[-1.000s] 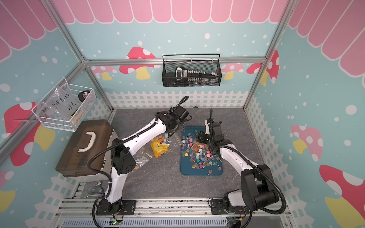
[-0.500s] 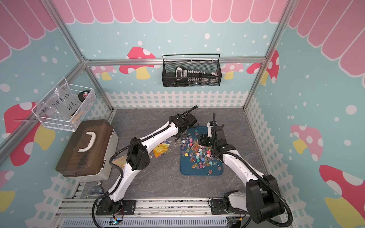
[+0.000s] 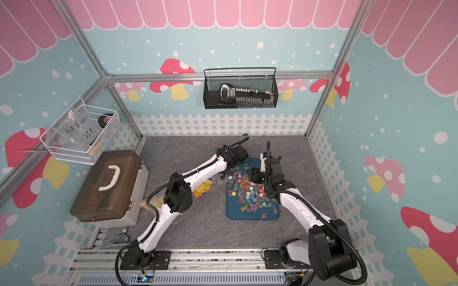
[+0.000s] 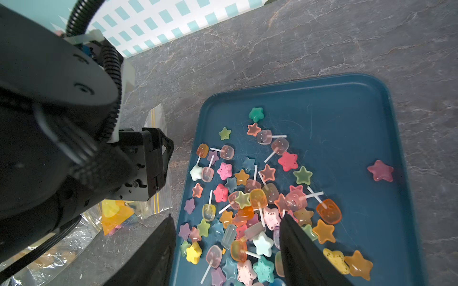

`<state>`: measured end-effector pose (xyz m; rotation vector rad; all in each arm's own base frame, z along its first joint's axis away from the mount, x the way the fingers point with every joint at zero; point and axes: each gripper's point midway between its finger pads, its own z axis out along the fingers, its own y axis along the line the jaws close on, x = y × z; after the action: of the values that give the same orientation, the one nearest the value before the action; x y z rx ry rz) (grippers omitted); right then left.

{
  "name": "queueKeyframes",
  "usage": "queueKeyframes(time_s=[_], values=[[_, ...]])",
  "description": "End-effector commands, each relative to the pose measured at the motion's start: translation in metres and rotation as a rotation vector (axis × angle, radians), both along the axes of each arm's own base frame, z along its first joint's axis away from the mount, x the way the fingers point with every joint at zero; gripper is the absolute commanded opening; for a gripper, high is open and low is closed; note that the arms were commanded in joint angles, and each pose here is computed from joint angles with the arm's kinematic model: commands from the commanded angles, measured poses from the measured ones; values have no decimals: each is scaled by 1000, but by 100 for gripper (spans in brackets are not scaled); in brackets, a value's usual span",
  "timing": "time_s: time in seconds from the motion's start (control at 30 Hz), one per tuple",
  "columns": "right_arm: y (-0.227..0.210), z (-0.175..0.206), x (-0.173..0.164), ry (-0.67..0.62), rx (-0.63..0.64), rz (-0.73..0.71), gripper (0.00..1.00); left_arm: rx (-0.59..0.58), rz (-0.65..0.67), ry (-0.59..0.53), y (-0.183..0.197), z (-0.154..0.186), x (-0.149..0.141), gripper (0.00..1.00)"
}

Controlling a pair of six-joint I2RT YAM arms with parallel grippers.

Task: Pour candies out of the ziploc bag
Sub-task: Open the ziploc bag at the center of the board.

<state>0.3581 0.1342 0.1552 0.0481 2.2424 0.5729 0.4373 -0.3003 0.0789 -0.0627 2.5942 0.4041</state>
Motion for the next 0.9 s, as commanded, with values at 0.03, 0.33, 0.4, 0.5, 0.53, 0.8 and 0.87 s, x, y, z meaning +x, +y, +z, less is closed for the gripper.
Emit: queueKeyframes(time_s=[0.03,0.33,0.4,0.5,0.53,0.8,0.87], values=[[-3,1,-1,-11,-7,-8,65,35,17,-15,6,0,0,49],[0,-5,0,9,-2,3,65,27,22,-23,7,6,-1,32],[1,-5,-1,11,-2,5,65,26,23,-23,7,7,-1,27],[1,-5,0,11,1,9,65,23,27,-25,8,8,-2,21],[2,-6,0,12,2,11,65,23,26,-24,8,9,-2,18],[6,-10,0,24,14,29,64,18,25,-39,10,20,-3,16],[7,-10,0,26,19,33,64,17,24,-45,10,24,-4,16]])
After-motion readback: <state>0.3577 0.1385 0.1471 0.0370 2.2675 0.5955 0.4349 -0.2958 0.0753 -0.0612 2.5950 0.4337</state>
